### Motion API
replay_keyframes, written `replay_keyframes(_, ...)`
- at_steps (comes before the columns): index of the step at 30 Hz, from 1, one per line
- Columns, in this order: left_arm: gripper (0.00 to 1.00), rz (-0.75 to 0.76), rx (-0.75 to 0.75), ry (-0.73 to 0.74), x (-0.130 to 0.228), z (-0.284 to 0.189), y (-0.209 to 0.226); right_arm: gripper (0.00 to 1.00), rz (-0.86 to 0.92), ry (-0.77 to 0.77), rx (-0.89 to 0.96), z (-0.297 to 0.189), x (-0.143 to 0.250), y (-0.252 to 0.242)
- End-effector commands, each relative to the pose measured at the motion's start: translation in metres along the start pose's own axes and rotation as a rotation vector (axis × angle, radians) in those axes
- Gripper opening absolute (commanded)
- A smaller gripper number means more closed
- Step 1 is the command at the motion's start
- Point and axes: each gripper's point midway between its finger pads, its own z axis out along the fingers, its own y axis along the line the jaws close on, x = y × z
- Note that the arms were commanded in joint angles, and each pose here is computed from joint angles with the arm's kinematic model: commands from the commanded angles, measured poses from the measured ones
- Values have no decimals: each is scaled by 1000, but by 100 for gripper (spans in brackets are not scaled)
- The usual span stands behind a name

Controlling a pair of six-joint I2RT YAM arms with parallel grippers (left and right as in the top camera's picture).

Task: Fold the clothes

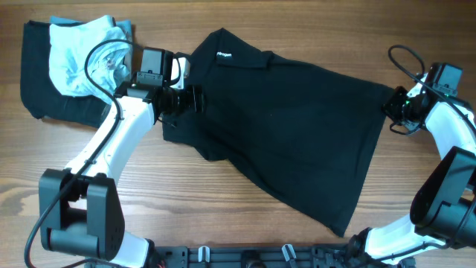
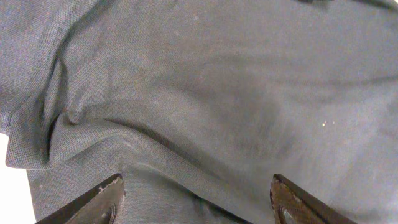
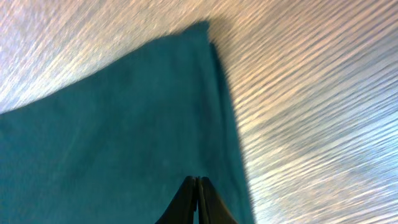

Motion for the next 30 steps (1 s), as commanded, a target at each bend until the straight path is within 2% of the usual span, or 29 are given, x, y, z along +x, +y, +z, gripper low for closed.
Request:
replay_keyframes(1, 65, 12, -1, 2, 2, 1, -1, 4, 59, 108, 49, 18, 28, -15)
replay_keyframes(8, 63, 13, -1, 6, 3, 1, -1, 4, 118, 181, 114, 62, 48, -38)
replay_keyframes(12, 71, 13, -1, 7, 3, 1, -1, 4, 180, 154, 178, 71, 43, -56)
replay_keyframes(15, 73, 13, -1, 6, 3, 1, -1, 4, 250, 89, 205, 67, 25, -70)
replay_keyframes(20, 77, 14, -1, 6, 3, 1, -1, 4, 321, -25, 198, 37, -39, -94)
replay_keyframes(23, 79, 14, 0, 3, 2, 1, -1, 7, 216, -52, 24, 9, -79, -66)
replay_keyframes(25, 80, 16, 1, -3, 1, 1, -2, 18, 140, -33, -103, -8, -85, -38)
replay_keyframes(28, 81, 18, 4, -12, -2, 1, -2, 20, 95, 55, -211, -17, -66, -3)
replay_keyframes(30, 80, 18, 4, -12, -2, 1, -2, 20, 82, 135, -203, -11, -43, 10)
